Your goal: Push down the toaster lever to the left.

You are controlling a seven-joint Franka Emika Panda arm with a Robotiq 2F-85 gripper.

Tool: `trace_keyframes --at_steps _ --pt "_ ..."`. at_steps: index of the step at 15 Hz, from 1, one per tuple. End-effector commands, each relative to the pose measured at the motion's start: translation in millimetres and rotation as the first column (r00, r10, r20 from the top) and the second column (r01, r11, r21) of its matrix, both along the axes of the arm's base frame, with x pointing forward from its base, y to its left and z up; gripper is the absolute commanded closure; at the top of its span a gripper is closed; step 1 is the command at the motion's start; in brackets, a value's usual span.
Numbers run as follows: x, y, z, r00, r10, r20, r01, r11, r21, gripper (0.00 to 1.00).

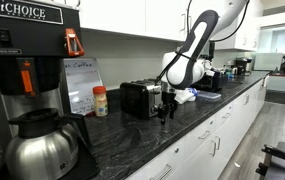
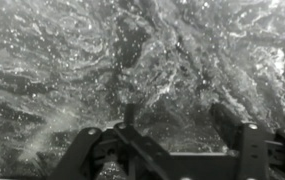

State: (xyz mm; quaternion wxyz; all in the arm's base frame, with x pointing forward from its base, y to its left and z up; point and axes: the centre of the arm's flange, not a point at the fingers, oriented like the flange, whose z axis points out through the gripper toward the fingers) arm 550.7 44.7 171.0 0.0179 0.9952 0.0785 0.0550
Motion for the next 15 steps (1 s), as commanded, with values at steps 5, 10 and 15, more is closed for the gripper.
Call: trace_keyframes --at_steps 5,10,15 --pt "-5.5 -2.2 26.6 1.0 0.012 -0.019 -0.011 1.0 0.022 0.0" --pt "2.1 15.9 113.8 0.995 0.096 -0.01 -0.095 0.993 0.077 0.0" --pt "-7.5 36.5 215.1 0.98 0.198 -0.035 -0.195 0.978 0.081 0.0"
